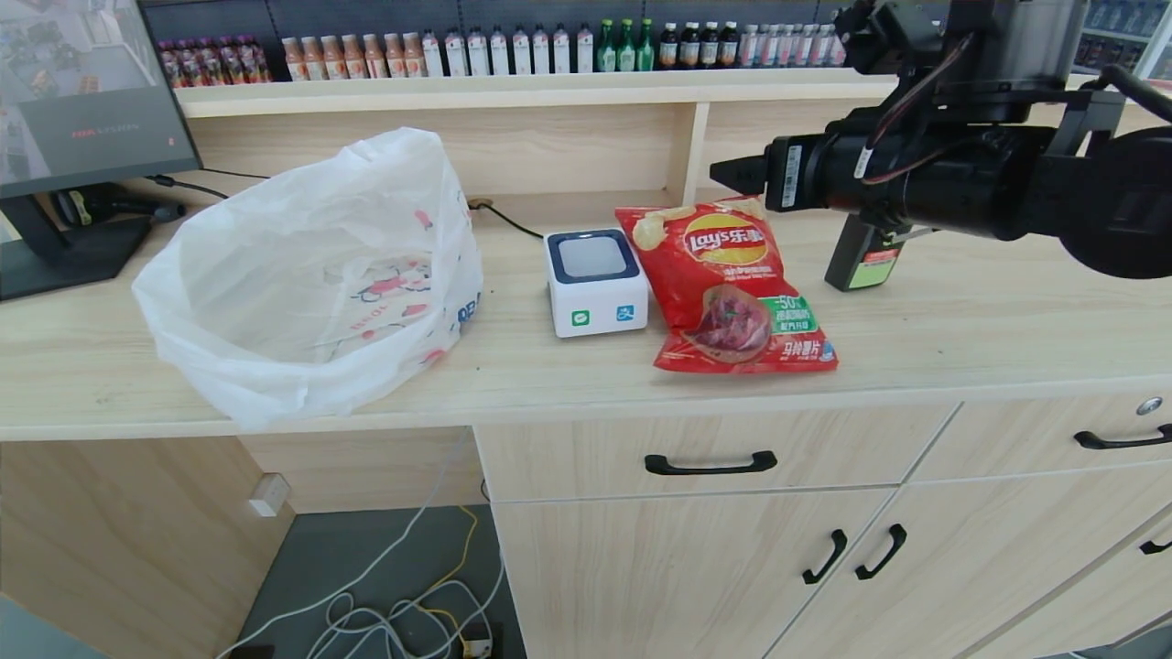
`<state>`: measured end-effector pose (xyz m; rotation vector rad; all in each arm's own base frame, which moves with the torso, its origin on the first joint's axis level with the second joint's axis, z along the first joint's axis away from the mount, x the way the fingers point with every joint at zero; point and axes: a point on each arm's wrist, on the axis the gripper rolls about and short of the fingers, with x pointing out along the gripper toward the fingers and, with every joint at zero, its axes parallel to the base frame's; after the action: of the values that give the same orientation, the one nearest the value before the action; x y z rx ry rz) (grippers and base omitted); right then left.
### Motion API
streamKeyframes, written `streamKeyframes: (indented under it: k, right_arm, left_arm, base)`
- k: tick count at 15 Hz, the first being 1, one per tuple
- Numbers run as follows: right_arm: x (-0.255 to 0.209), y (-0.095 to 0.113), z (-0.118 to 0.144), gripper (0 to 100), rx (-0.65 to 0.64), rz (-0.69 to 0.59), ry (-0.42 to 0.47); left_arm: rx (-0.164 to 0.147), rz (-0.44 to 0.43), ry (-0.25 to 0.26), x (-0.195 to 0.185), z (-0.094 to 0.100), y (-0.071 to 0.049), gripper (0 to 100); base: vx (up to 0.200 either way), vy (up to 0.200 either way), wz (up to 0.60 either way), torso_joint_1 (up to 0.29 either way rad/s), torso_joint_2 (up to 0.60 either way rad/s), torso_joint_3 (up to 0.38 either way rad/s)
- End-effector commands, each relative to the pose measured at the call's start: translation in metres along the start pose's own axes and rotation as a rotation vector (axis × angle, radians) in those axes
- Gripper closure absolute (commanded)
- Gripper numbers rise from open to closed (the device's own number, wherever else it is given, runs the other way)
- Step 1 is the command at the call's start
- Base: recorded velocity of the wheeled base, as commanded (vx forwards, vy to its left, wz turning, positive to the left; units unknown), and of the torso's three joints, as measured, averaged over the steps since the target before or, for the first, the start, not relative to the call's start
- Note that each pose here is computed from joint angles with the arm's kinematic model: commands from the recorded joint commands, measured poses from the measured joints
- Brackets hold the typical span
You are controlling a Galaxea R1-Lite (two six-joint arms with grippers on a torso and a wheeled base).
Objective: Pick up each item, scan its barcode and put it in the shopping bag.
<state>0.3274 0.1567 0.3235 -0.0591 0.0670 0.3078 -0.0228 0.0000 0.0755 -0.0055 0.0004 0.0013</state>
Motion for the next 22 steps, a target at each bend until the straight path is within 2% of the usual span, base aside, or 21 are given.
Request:
streamKeyframes:
  k: [1,11,13,22]
  right_arm:
    - [-0.002,0.001,-0.009,0,-0.004,0.003,0.025]
    - [-0.01,0.005,-0.046,0,-0.019,0.096,0.101]
    - [-0.007,0.006,-0.048,0,-0.017,0.097,0.09]
    - [0.014,0.009,-0.074,0,-0.032,0.098,0.16]
  left_arm:
    - [-0.001,0.0,0.0,0.0,0.0,0.0,0]
    - [-0.001,0.0,0.0,0.0,0.0,0.0,0]
    - [-0.001,0.0,0.0,0.0,0.0,0.0,0]
    - [-0.001,0.0,0.0,0.0,0.0,0.0,0]
  base:
    - [0.0,0.0,0.0,0.0,0.0,0.0]
    - [0.0,0.0,0.0,0.0,0.0,0.0]
    - [0.0,0.0,0.0,0.0,0.0,0.0]
    - [0.0,0.0,0.0,0.0,0.0,0.0]
